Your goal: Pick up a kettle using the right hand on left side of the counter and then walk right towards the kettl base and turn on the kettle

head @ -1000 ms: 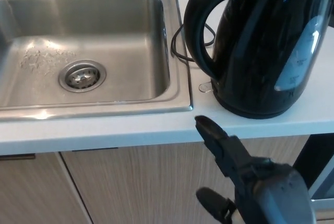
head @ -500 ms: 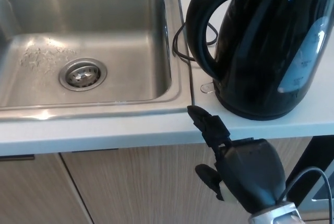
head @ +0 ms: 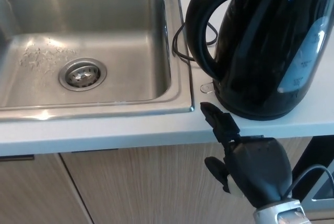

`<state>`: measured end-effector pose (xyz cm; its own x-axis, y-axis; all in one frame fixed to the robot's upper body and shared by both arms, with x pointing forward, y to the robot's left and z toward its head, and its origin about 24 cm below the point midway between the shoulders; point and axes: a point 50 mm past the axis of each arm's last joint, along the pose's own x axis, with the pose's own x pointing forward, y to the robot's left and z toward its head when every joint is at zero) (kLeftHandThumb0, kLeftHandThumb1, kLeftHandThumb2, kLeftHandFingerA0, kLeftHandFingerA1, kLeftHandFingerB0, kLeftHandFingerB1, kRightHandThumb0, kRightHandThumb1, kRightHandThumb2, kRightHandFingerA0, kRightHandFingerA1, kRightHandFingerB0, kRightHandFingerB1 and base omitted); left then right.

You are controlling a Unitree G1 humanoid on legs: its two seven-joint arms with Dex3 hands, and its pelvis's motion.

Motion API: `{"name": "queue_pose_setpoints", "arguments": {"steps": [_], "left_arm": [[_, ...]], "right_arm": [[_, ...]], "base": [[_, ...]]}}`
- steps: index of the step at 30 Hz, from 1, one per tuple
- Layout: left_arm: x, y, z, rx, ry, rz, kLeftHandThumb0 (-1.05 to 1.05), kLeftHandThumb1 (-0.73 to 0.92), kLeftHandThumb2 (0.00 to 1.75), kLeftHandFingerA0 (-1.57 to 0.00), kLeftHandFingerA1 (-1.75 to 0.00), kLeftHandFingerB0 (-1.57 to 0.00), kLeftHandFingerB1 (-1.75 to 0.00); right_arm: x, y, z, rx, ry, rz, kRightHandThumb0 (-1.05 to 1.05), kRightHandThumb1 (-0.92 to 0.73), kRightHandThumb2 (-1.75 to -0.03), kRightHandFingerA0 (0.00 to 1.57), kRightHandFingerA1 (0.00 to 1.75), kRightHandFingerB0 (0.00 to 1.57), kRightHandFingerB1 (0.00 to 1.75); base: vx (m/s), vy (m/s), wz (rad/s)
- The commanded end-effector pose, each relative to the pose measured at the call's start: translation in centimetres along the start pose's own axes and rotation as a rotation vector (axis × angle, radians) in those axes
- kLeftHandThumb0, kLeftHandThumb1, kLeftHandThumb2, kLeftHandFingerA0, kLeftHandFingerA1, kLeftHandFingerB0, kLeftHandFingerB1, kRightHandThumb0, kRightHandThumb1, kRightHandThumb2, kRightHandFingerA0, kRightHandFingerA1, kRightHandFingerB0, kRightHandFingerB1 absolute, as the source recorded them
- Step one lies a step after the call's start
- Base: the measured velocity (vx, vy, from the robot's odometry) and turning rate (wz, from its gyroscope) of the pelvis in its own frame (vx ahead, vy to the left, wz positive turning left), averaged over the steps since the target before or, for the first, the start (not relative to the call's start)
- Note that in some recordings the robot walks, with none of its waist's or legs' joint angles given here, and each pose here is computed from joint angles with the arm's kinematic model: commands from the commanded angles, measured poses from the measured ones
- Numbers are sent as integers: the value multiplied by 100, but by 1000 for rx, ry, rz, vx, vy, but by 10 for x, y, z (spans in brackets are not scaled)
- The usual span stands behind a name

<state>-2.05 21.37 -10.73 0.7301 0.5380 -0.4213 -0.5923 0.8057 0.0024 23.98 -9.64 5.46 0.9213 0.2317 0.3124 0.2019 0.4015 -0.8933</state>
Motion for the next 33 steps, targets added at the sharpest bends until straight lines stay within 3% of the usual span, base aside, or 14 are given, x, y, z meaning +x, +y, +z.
{"name": "queue_pose_setpoints", "arguments": {"steps": [1,9,10,13,14,21,22,33], "left_arm": [[-5,4,6,26,-55,11,-8,49,114,-110,-107,-98,-95],[-7,5,3,34,-25,21,-13,50,112,-111,-106,-100,-96],[-9,4,3,34,-25,21,-11,50,113,-111,-106,-100,-97],[-10,4,3,35,-24,21,-11,50,113,-111,-106,-100,-97],[-10,4,3,34,-29,18,-11,49,114,-112,-106,-99,-96],[-14,2,4,61,-40,38,-8,48,114,-111,-108,-100,-98],[-14,2,4,60,-36,37,-11,48,113,-112,-108,-100,-98],[-15,4,4,63,-36,39,-14,47,113,-112,-108,-101,-97]], "right_arm": [[2,-13,10,46,-44,-49,-36,-61,-79,119,165,10,36],[2,-40,33,82,-145,-94,-33,-61,-83,123,163,9,33],[5,-43,29,64,-132,-102,-23,-69,-65,99,175,11,31],[6,-44,27,57,-127,-103,-23,-69,-65,99,175,11,31],[8,-44,22,45,-113,-101,-23,-49,-98,119,133,0,45],[20,-40,-4,-15,-34,-77,-24,-49,-97,112,130,0,45],[20,-39,-7,-18,-25,-68,-24,-68,-65,88,175,13,31],[29,-36,-11,-49,-18,-49,-24,-69,-63,85,175,14,32]], "base": [[0,0,0],[0,0,0],[0,0,0],[0,0,0],[0,0,0],[0,0,0],[0,0,0],[0,0,0]]}}
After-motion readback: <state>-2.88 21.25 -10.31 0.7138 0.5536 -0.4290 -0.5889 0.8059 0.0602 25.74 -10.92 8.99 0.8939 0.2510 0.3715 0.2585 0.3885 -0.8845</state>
